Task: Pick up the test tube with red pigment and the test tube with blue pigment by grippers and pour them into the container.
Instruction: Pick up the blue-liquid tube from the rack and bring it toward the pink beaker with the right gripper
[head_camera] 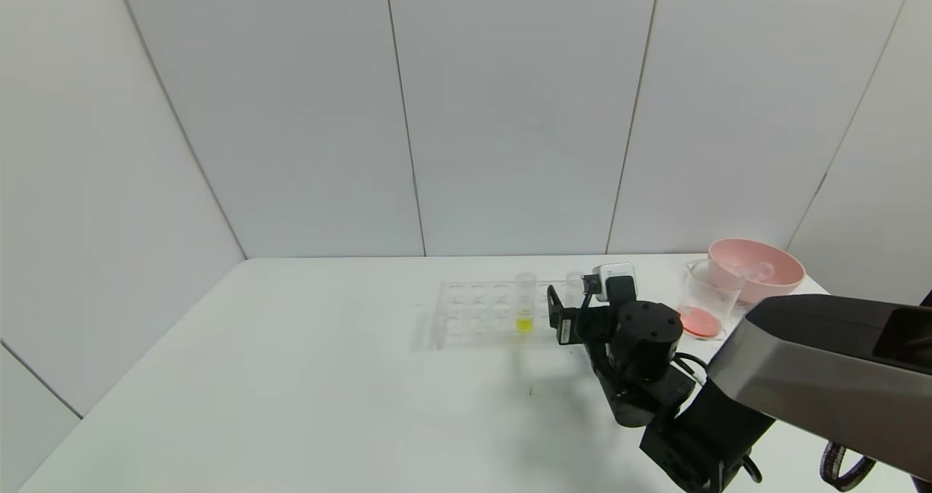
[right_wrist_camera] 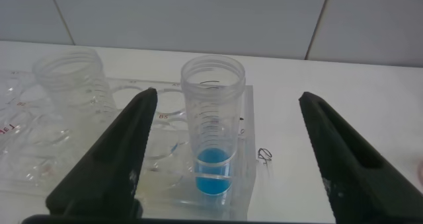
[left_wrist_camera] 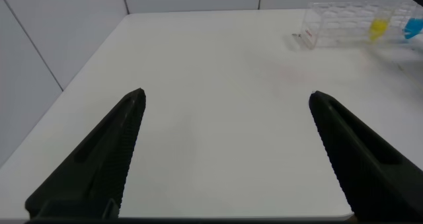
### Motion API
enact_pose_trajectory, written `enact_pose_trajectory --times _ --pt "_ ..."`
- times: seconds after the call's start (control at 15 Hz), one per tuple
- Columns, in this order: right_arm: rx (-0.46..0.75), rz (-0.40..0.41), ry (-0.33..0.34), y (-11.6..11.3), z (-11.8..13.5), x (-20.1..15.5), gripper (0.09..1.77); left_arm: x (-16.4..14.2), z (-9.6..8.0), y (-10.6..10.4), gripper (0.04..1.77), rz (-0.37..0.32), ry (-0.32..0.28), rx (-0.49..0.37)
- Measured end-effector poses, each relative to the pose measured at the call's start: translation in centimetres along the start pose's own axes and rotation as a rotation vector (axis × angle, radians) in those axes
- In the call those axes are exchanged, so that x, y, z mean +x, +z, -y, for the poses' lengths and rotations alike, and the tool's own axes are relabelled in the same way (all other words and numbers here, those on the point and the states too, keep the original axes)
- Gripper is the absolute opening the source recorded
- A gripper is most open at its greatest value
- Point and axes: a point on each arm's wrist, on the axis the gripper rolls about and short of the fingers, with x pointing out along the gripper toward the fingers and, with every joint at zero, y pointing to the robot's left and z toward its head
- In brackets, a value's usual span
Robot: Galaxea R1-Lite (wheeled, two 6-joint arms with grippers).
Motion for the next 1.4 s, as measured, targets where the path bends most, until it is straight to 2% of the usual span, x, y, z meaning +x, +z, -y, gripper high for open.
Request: enact_pose_trajectory --times 0.2,0.4,0.47,1.0,1.2,1.4 --pt "0.0 -0.003 0.001 -0.1 0.0 -0.1 1.05 0.0 0.0 0.0 1.76 0.0 0.0 0.0" --pt "-0.002 -0.006 0.004 -0.2 -0.1 -0.2 0.75 0.0 0.0 0.0 1.76 0.0 0.0 0.0" --pt "-0.002 -0.007 0.007 -0.2 -0.2 -0.3 0.49 0.0 0.0 0.0 1.76 0.0 0.0 0.0" --pt "-0.002 -0.004 0.006 0.0 -0.2 -0.3 0.49 0.0 0.0 0.0 1.76 0.0 0.0 0.0" --pt "-0.02 0.021 0.002 1.1 0.1 -0.1 0.49 0.0 0.0 0.0 1.76 0.0 0.0 0.0" --pt "-0.035 0.031 0.014 3.2 0.5 -0.3 0.49 0.0 0.0 0.0 1.76 0.0 0.0 0.0"
